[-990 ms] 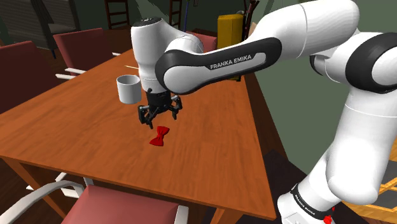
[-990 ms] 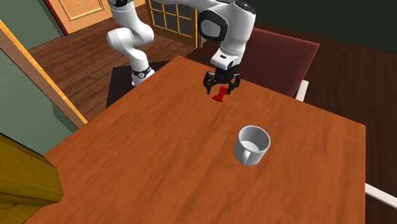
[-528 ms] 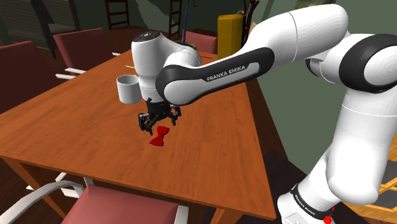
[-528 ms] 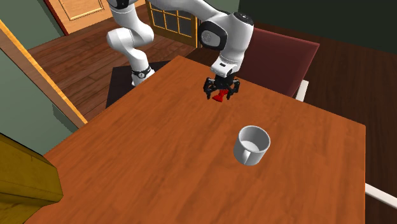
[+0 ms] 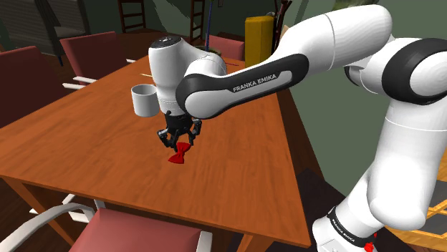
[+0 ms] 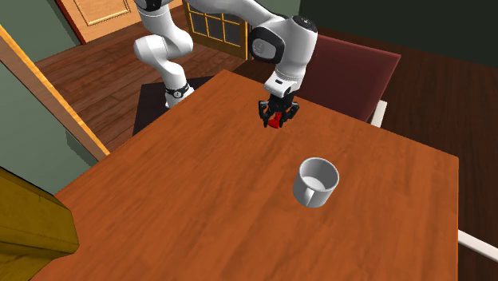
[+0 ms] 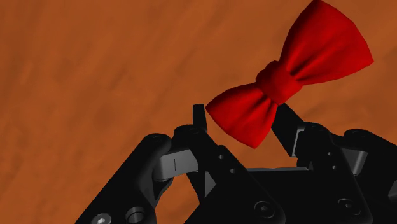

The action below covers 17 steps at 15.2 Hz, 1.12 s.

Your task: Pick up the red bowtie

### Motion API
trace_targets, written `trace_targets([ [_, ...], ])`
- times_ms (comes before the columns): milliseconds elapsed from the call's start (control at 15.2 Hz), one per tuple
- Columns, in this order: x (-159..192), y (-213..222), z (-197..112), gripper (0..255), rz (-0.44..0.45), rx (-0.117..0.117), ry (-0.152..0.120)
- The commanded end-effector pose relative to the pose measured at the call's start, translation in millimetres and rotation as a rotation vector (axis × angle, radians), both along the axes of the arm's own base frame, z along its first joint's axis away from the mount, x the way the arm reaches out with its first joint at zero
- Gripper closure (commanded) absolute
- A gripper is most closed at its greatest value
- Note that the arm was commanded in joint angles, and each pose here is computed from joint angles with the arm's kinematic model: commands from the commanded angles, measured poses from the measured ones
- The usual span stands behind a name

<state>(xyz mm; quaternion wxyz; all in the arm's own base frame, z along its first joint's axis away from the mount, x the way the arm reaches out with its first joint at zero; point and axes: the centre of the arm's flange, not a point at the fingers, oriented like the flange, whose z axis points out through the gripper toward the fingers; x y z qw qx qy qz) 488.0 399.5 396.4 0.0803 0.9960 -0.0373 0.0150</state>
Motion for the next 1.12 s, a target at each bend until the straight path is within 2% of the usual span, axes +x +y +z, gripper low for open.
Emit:
trace_targets([
  [0,-0.1,0.1,-0.1,255,0.000,0.000,0.000],
  [1056,-0.2,0.6,79.2,255,0.000,0.000,0.000],
])
